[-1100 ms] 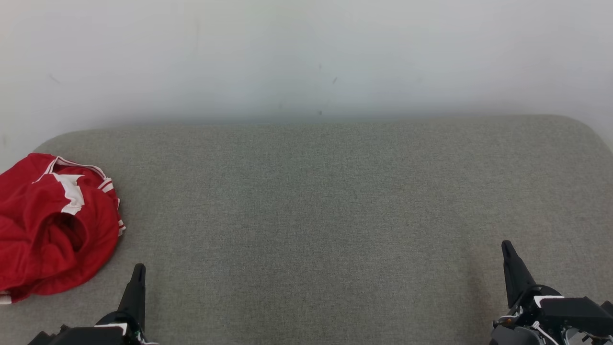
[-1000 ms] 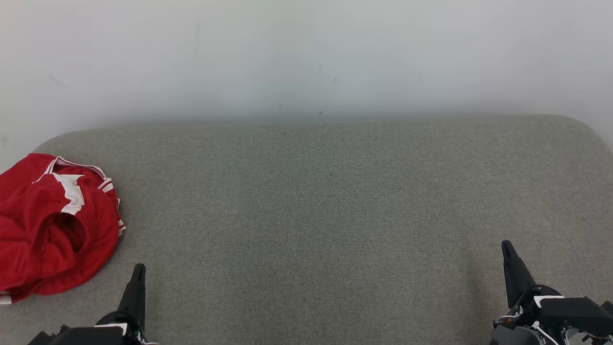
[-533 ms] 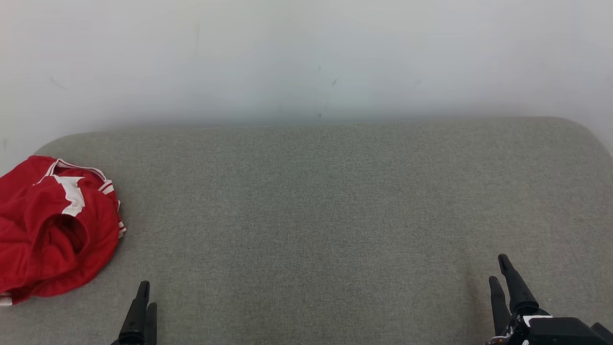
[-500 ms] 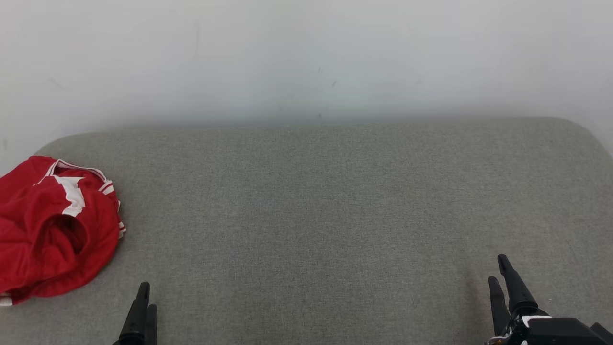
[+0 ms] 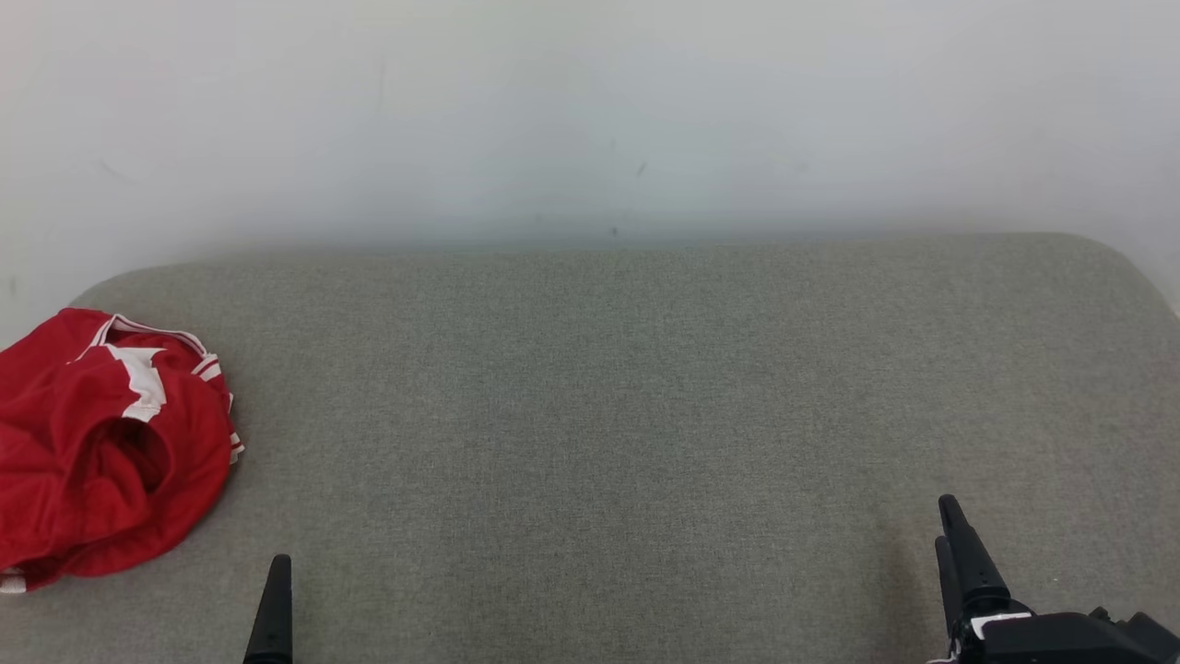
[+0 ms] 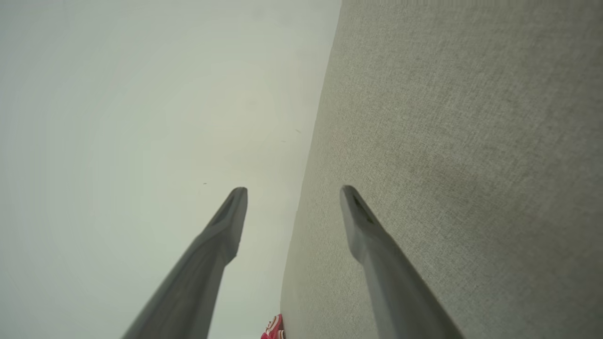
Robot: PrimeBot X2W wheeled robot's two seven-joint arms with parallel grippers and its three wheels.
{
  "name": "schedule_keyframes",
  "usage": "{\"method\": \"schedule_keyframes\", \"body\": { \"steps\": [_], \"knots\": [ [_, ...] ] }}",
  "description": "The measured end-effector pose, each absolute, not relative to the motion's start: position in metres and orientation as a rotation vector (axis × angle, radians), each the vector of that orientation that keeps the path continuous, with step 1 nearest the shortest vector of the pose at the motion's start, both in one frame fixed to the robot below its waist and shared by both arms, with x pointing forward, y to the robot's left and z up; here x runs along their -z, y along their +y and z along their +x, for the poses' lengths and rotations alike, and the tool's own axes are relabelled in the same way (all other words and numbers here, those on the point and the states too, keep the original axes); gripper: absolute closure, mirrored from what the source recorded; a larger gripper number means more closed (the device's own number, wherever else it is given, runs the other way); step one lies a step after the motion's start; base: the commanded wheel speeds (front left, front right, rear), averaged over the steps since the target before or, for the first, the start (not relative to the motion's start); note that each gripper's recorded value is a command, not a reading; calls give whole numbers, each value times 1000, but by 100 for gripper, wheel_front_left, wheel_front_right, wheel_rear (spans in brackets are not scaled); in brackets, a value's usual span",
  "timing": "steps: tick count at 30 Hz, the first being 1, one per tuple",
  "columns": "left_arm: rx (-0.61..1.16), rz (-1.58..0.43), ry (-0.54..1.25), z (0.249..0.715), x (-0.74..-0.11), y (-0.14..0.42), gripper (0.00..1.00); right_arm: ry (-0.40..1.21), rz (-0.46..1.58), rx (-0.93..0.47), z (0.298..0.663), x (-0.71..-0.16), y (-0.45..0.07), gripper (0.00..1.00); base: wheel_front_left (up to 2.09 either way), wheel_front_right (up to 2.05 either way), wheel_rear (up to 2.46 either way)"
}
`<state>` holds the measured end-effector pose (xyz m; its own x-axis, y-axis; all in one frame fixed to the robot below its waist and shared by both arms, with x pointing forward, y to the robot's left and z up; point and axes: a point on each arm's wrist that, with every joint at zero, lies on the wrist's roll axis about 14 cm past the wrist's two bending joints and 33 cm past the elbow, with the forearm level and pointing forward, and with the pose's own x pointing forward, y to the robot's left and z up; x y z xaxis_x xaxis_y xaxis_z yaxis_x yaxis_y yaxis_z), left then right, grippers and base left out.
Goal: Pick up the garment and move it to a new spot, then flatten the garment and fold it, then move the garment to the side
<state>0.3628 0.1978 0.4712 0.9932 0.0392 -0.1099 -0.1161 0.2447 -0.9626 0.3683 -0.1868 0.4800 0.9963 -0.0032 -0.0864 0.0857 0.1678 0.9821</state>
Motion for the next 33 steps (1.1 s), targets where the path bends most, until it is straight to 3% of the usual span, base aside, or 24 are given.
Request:
{"method": "schedule_keyframes", "body": {
  "steps": [33],
  "knots": [
    [-72,-643,104,347,-466,188,0,82,781,22,354,-473,-177,0,0,0,0]
  ]
}}
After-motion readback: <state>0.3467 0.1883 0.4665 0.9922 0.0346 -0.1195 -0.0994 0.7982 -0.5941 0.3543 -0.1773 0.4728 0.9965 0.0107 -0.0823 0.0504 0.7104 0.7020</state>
